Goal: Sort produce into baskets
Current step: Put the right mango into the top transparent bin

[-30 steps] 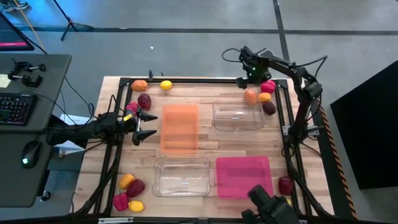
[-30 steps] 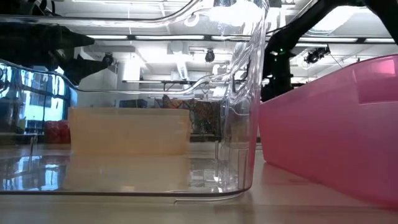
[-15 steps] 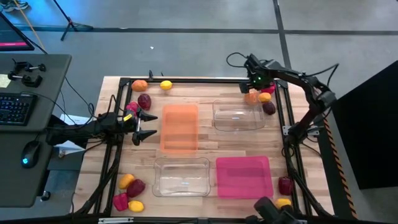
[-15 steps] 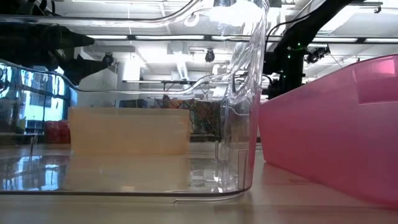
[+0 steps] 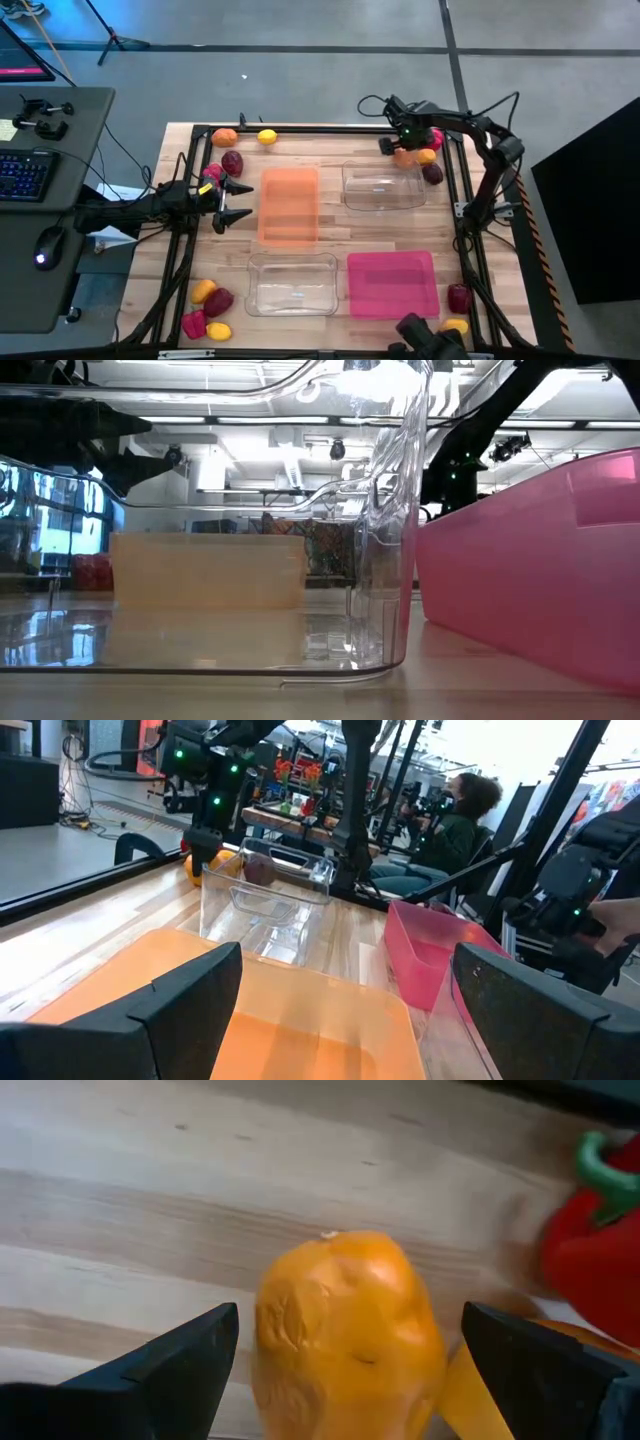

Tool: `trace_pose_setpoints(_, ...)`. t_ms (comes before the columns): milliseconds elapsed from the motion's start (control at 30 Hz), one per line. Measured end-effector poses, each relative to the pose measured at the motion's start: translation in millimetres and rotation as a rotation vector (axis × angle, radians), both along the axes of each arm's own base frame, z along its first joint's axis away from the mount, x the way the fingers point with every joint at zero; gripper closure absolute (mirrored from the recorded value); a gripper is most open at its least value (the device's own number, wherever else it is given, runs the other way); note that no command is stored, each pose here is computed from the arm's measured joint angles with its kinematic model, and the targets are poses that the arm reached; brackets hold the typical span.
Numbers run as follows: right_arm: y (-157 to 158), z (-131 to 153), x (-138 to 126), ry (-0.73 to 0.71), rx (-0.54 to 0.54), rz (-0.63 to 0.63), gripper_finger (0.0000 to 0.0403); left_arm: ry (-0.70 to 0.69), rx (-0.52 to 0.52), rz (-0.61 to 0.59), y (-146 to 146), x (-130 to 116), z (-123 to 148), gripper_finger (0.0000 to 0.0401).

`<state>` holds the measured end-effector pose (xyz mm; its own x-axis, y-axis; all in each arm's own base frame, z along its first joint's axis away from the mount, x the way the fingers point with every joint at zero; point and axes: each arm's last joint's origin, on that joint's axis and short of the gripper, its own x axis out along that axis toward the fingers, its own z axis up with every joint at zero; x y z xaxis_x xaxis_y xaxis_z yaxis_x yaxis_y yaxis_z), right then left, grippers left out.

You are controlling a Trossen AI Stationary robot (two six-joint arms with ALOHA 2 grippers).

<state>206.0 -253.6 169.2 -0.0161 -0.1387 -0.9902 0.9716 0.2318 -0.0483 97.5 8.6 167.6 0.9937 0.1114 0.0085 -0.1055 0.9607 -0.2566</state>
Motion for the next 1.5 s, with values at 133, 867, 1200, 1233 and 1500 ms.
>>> trace_pose_setpoints(133,-1,-5,1,0.008,0.01,-0.004,0.0043,0.0,0.0,0.0,0,0,0,0.005)
trace_pose_setpoints(867,91,169,1,-0.702,-0.26,0.494,0.0203,0.0,0.0,0.0,0,0,0,0.005)
trace_pose_setpoints(1200,167,121,8,-0.501,-0.095,0.534,0.0157,0.0,0.0,0.0,0,0,0,0.005)
trace_pose_setpoints(1233,168,117,7,-0.493,-0.083,0.526,0.0156,0.0,0.0,0.001,0,0,0,0.005)
trace_pose_setpoints(1500,164,92,-1,-0.357,-0.137,0.45,0.0154,-0.001,0.0,0.0,0,0,0,0.005)
